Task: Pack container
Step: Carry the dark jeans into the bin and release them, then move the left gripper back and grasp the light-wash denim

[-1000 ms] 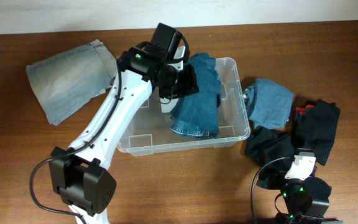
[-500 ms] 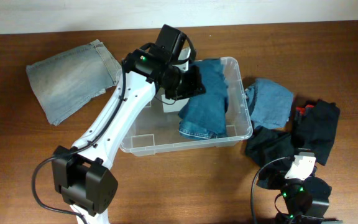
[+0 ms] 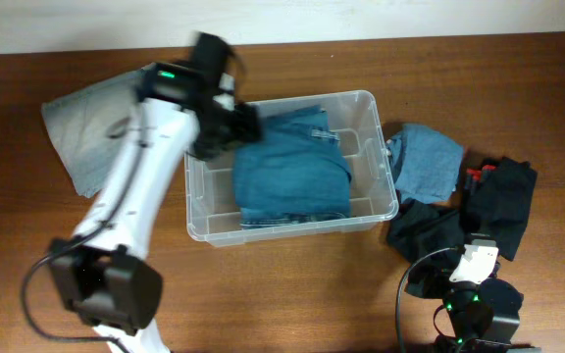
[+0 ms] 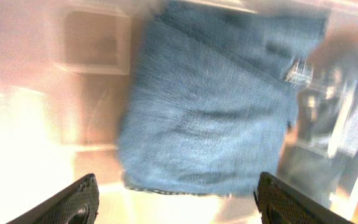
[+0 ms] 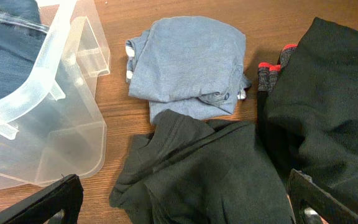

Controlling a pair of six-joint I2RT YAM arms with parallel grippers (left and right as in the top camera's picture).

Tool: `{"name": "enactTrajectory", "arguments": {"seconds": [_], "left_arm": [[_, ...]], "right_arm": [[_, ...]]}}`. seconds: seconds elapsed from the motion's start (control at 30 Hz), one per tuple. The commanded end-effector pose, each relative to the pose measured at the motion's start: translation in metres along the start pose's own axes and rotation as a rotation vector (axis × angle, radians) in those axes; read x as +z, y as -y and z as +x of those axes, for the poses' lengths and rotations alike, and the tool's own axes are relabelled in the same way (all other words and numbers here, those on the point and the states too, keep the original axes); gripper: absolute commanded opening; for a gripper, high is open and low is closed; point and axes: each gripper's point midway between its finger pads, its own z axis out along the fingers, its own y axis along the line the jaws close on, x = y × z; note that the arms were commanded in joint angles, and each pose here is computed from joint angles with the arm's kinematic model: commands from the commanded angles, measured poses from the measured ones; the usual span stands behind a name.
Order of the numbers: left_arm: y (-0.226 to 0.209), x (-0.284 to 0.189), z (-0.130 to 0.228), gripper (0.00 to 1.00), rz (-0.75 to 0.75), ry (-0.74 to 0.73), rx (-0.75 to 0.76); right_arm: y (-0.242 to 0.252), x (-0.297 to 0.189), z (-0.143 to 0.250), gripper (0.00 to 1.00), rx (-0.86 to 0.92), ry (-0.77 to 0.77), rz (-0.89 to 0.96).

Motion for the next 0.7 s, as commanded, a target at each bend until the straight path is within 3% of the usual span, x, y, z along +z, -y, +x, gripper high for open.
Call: {"name": "enactTrajectory", "arguments": {"seconds": [0.0, 0.13, 0.27, 0.47, 0.6, 0.67], "left_arm": [[-0.026, -0.084, -0.031, 0.79, 0.035, 0.214, 0.025], [-0.026, -0.092, -0.031, 0.58, 0.016, 0.244, 0.181], [-0.016, -0.067, -0.028, 0.36, -0.049, 0.207, 0.356], [0.020, 0.032, 0.003, 0.32, -0.081, -0.023, 0.878], [0.017, 0.099, 0.005, 0.32, -0.163, -0.117, 0.944], [0.013, 0.146, 0.004, 0.19, -0.187, -0.154, 0.955]], "right_arm": [[-0.001, 0.000, -0.002, 0.98, -0.003, 0.008, -0.004], [-0.001, 0.000, -0.002, 0.99, -0.003, 0.008, -0.004], [-0.001, 0.000, -0.002, 0.99, -0.003, 0.008, -0.004], [-0.001, 0.000, -0.002, 0.99, -0.003, 0.008, -0.004], [-0.001, 0.000, -0.002, 0.98, -0.003, 0.008, -0.004], [-0.001, 0.000, -0.002, 0.99, -0.003, 0.008, -0.004]]}}
